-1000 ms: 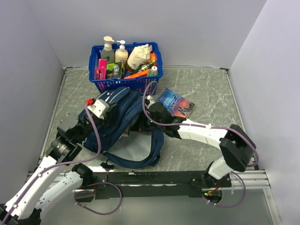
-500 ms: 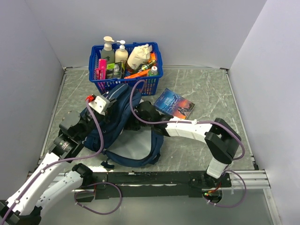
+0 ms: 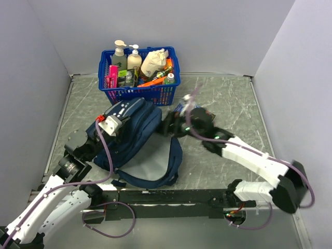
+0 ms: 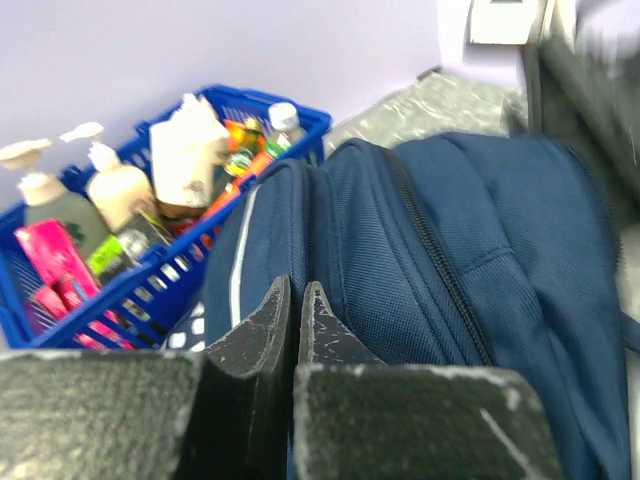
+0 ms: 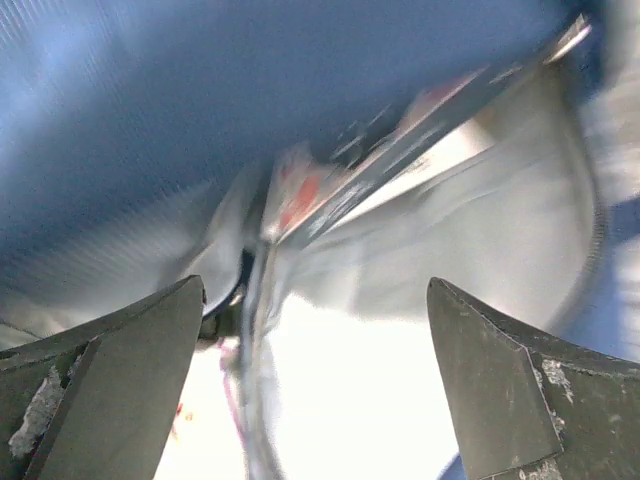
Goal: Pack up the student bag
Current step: Place the book in the student bag, then pick up the book from the center of the board.
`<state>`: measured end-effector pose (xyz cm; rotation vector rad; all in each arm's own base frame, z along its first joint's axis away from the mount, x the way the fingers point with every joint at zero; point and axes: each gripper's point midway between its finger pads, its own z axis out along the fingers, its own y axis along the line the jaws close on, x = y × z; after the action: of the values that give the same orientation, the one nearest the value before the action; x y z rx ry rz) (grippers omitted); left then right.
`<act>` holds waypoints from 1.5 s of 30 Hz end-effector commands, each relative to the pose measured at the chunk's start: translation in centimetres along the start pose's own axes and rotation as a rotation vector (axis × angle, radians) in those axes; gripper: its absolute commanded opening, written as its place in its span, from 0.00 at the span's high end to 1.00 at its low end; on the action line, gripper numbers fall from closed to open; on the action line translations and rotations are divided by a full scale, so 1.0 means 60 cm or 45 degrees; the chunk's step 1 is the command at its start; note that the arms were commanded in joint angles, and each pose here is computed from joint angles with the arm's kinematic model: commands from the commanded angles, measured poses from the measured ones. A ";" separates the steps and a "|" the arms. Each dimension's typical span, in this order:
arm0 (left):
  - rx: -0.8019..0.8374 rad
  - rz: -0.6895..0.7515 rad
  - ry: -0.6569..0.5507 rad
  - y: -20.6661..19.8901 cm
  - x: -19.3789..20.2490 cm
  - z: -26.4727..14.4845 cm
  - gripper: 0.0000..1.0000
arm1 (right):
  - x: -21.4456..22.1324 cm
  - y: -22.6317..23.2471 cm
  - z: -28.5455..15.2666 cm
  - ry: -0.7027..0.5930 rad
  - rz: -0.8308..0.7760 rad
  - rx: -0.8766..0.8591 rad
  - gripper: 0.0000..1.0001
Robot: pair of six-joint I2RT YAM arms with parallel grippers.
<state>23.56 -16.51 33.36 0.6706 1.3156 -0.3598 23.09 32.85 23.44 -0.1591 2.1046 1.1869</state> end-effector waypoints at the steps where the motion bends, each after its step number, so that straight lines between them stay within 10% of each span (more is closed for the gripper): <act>1: 0.010 -0.034 -0.081 -0.005 -0.014 0.000 0.99 | -0.119 -0.127 -0.075 -0.268 0.022 0.254 0.00; 15: 0.083 0.002 -0.055 -0.022 -0.002 -0.004 0.99 | -0.273 -0.479 -0.055 -0.174 0.012 0.920 0.00; 45: -0.069 -0.014 -0.173 0.026 -0.056 -0.030 0.99 | -0.230 -0.585 -0.032 0.001 0.155 0.953 0.14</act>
<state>22.64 -16.00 31.74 0.6653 1.3300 -0.4073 45.35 8.74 6.57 0.3367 2.4773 0.4228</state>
